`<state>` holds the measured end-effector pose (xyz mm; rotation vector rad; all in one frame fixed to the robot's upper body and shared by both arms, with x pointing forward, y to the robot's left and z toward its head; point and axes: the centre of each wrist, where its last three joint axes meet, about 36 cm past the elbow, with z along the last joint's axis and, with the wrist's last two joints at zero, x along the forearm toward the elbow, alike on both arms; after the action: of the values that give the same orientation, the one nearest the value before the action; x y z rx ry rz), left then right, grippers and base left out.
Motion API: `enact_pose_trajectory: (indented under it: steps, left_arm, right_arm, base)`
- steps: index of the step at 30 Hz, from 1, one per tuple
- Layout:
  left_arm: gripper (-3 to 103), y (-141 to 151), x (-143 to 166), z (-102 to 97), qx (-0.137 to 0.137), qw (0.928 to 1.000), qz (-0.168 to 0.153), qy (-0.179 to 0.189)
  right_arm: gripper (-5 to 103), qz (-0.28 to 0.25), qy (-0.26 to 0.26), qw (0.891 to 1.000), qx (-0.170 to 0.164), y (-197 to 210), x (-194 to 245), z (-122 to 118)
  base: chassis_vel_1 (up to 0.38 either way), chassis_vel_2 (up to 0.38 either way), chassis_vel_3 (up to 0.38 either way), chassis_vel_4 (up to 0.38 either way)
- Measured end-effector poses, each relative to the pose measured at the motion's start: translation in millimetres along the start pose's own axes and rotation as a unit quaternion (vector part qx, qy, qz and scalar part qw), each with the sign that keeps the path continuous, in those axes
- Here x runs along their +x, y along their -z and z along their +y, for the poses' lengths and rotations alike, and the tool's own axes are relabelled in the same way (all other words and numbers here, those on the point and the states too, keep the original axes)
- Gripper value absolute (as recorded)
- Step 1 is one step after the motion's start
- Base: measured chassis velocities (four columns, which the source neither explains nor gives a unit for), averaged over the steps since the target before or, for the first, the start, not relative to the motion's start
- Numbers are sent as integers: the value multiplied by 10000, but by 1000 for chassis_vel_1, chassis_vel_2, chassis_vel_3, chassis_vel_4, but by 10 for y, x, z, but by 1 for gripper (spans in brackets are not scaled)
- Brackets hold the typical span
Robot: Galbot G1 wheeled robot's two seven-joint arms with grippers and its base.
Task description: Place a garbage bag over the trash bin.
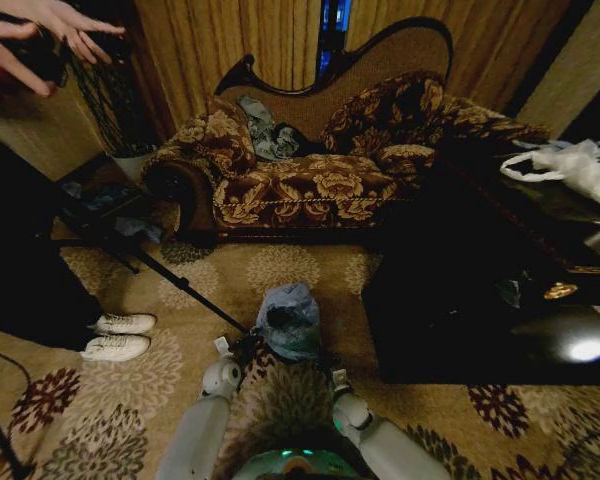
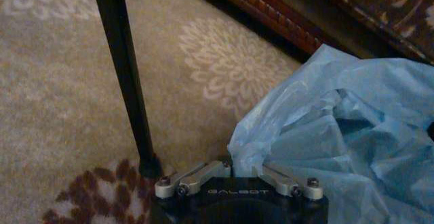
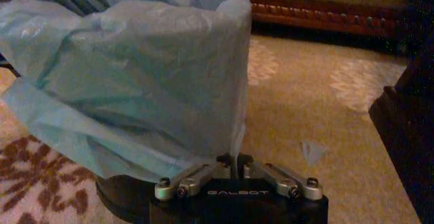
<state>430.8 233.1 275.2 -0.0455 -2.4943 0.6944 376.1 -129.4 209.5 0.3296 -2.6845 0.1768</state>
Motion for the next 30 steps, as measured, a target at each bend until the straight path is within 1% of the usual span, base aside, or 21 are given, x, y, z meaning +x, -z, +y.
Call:
enact_pose_trajectory:
  steps: [1,2,5,6,9,10,12,13,15,16,17,18,20,21,24,25,26,27,28,30]
  left_arm:
    - [0,0,0,0,0,10000,0,0]
    - [0,4,24,-11,-3,10000,-65,-21]
    - [16,-31,109,-11,-119,9993,-343,-1]
    - [16,-31,109,-11,-119,9993,-343,-1]
    - [32,-71,263,27,-188,9982,-569,11]
    - [32,-71,263,27,-188,9982,-569,11]
    - [44,-116,348,64,-285,9969,-737,26]
    - [44,-116,348,64,-285,9969,-737,26]
    - [55,-156,427,115,-372,9956,-859,10]
    - [55,-163,449,129,-381,9954,-876,4]
    - [55,-163,449,129,-381,9954,-876,4]
    - [60,-167,471,142,-381,9953,-891,-3]
    - [71,-177,506,173,-365,9950,-929,3]
    - [71,-177,506,173,-365,9950,-929,3]
    - [87,-153,540,214,-338,9945,-992,3]
    - [87,-153,540,214,-338,9945,-992,3]
    - [87,-143,543,224,-335,9943,-1009,6]
    - [92,-132,543,231,-333,9942,-1024,7]
    - [97,-116,539,237,-334,9940,-1041,5]
    - [99,-93,529,264,-340,9938,-1055,28]
  right_arm:
    - [5,0,0,10000,0,0,0,0]
    - [5,-29,-3,10000,-1,20,12,-5]
    - [21,-130,-15,9999,-42,109,80,-12]
    - [21,-130,-15,9999,-42,109,80,-12]
    - [37,-128,-6,9998,-165,186,163,-27]
    - [37,-128,-6,9998,-165,186,163,-27]
    - [48,-154,-44,9997,-174,209,194,-73]
    - [48,-154,-44,9997,-174,209,194,-73]
    - [60,-250,-83,9995,-185,283,242,-129]
    - [65,-282,-87,9994,-194,315,265,-139]
    - [65,-282,-87,9994,-194,315,265,-139]
    - [65,-318,-90,9992,-208,361,299,-146]
    - [75,-349,-88,9990,-251,442,363,-160]
    - [75,-349,-88,9990,-251,442,363,-160]
    - [92,-407,-88,9987,-283,527,453,-222]
    - [92,-407,-88,9987,-283,527,453,-222]
    - [96,-420,-86,9986,-301,542,476,-227]
    - [96,-433,-76,9985,-329,557,496,-223]
    - [99,-452,-69,9983,-364,578,511,-210]
    - [100,-501,-35,9977,-447,619,535,-166]
  base:
    - [0,0,0,0]
    - [0,0,0,0]
    - [0,0,0,0]
    - [0,0,0,0]
    - [0,0,0,0]
    - [0,0,0,0]
    - [0,0,0,0]
    - [0,0,0,0]
    - [0,0,0,0]
    - [0,0,0,0]
    - [0,0,0,0]
    - [0,0,0,0]
    - [0,0,0,0]
    - [0,0,0,0]
    - [0,0,0,0]
    - [0,0,0,0]
    - [0,0,0,0]
    - [0,0,0,0]
    - [0,0,0,0]
    - [0,0,0,0]
